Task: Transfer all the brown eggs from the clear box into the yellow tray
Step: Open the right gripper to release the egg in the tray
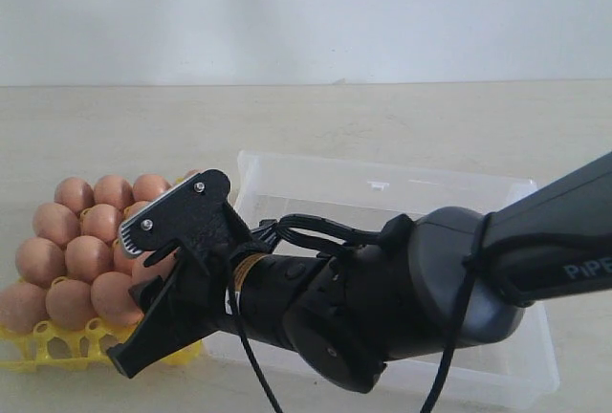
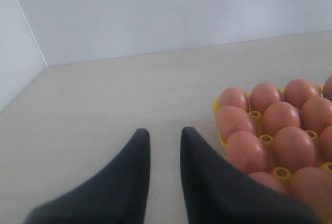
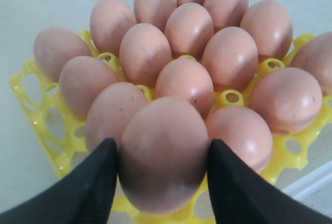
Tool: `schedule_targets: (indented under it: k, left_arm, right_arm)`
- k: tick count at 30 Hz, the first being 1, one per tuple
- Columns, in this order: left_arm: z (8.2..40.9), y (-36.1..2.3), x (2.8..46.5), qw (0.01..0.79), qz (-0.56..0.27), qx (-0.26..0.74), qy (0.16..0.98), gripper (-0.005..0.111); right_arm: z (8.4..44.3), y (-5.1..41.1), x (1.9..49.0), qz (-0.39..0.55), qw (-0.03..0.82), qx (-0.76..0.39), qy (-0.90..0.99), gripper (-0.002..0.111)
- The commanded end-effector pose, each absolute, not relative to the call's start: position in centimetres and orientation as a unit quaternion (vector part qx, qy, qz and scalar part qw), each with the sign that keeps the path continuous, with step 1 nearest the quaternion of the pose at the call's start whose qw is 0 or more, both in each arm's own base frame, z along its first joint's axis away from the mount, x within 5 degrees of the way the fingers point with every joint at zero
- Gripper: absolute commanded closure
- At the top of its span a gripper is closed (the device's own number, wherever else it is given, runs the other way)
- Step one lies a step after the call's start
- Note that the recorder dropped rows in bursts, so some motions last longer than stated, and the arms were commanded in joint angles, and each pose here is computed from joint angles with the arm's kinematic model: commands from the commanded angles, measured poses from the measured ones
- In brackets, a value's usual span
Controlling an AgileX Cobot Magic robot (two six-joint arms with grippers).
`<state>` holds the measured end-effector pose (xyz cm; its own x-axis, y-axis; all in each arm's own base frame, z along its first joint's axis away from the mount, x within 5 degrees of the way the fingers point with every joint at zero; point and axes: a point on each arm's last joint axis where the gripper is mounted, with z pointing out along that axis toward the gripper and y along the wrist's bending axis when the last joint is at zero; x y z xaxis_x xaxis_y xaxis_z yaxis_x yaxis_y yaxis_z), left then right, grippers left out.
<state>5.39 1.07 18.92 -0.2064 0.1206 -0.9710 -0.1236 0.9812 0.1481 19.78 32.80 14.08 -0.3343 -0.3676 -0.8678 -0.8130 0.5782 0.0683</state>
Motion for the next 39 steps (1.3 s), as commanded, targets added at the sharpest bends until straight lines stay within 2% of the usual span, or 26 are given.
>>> schedule_targets:
  k: [1, 10, 12, 15, 17, 20, 32, 39]
  left_arm:
    - [18.8, 1.1, 5.4, 0.63, 0.096, -0.003, 0.771, 0.085]
    - [18.8, 1.1, 5.4, 0.63, 0.096, -0.003, 0.771, 0.085]
    - [18.8, 1.1, 5.4, 0.63, 0.096, -0.003, 0.771, 0.085]
    - [18.8, 1.1, 5.4, 0.63, 0.096, -0.003, 0.771, 0.085]
    - [18.8, 1.1, 5.4, 0.63, 0.096, -0.003, 0.771, 0.085]
    - [18.8, 1.1, 5.4, 0.63, 0.096, -0.003, 0.771, 0.085]
    - [18.8, 1.1, 5.4, 0.63, 0.096, -0.003, 0.771, 0.085]
    - [18.8, 1.1, 5.4, 0.63, 0.096, -0.003, 0.771, 0.085]
  right_arm:
    - [14.3, 32.9, 19.8, 0.26, 0.44, -0.384, 0.77, 0.108]
    - [13.9, 32.8, 19.6, 0.251, 0.42, -0.388, 0.781, 0.108]
    - [14.0, 32.8, 19.7, 0.253, 0.423, -0.385, 0.781, 0.105]
    - [14.0, 32.8, 19.7, 0.254, 0.423, -0.385, 0.78, 0.085]
    - [14.0, 32.8, 19.7, 0.254, 0.426, -0.385, 0.778, 0.065]
    - [14.1, 32.8, 19.7, 0.255, 0.427, -0.384, 0.778, 0.047]
    - [14.8, 32.8, 19.7, 0.256, 0.435, -0.387, 0.772, 0.046]
    - [19.4, 32.0, 19.4, 0.261, 0.473, -0.388, 0.747, 0.046]
